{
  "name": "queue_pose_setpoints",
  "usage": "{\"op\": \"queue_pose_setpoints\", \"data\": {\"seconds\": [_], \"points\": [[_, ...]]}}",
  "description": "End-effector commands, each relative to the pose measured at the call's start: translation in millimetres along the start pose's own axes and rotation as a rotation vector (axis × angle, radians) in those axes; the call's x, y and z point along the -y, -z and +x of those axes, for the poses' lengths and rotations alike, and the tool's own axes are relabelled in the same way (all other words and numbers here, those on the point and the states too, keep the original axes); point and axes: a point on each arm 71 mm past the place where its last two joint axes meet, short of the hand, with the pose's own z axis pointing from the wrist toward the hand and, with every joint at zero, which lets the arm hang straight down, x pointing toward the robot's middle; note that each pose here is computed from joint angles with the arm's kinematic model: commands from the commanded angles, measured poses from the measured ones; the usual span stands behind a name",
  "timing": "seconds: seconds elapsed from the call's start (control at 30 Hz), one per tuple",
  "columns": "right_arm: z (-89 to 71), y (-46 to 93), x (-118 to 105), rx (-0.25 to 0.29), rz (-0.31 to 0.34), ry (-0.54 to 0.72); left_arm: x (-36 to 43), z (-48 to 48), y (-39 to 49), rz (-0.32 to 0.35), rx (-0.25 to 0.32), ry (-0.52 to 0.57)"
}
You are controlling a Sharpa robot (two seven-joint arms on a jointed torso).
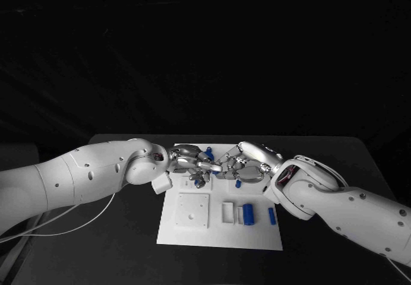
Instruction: Assemble the parts on the task board
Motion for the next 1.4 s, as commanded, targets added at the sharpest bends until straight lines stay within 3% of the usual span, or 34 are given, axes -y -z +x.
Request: {"op": "queue_pose_setpoints", "data": {"seconds": [0.03,0.4,1.4], "points": [[1.3,0.7,0.7,0.000,0.000,0.012,2.8,1.3,-0.6,0.015,-0.015,0.018],[0.3,1.4,2.4,0.006,0.012,0.007,0.5,-2.6,1.2,-0.001,0.013,0.019],[-1.1,3.4,4.0,0.010,0.027,-0.005,-1.7,-5.4,2.9,-0.010,0.005,0.027]]}}
